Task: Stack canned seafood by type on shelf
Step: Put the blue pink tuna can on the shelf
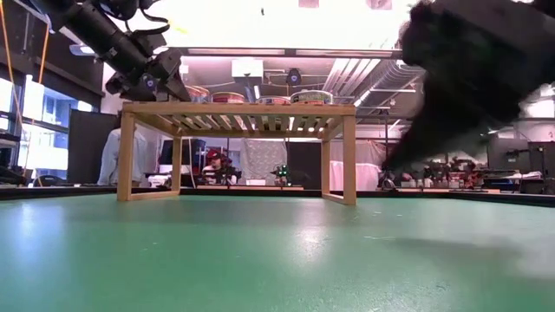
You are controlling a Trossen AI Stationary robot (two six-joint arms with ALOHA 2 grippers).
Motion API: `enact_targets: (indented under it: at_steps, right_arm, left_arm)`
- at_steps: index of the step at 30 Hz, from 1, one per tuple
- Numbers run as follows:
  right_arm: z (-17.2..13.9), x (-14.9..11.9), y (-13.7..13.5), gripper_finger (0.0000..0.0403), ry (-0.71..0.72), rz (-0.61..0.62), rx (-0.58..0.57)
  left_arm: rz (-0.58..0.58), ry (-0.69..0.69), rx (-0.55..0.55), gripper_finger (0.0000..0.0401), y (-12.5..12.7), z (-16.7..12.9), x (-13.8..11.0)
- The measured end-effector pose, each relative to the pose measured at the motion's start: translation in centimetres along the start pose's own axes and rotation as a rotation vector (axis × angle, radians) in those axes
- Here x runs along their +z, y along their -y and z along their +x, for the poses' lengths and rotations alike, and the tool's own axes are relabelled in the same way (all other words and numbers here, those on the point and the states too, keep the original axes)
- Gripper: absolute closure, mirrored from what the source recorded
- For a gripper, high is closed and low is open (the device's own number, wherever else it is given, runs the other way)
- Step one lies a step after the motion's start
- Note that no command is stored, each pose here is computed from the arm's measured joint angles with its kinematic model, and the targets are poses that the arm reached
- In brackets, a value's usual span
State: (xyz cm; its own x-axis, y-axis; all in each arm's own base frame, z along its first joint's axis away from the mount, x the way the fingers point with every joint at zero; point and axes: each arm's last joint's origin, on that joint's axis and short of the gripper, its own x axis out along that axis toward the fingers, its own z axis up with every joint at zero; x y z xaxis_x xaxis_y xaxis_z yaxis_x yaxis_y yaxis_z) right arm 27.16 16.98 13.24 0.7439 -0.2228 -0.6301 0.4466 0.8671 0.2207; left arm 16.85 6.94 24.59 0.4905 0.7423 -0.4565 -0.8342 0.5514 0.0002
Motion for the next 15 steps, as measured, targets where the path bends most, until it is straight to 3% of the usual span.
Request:
enact_targets:
  at_steps: [9, 12, 15]
  right_arm:
    - [0.7, 10.9, -0.1, 0.0403, 0.092, -0.175, 0.113]
    - [1.0, 13.1, 0.1, 0.0403, 0.096, -0.215, 0.104]
    - [1.1, 13.6, 0.3, 0.0403, 0.089, -0.235, 0.074]
  left_arm:
    - [0.027, 0.005, -0.012, 0.0001, 0.6, -0.2, -0.2]
    - [0.018, 0.017, -0.023, 0.0001, 0.5, -0.6, -0.1]
    - [0.007, 0.020, -0.024, 0.0001, 0.2, -1.0, 0.0]
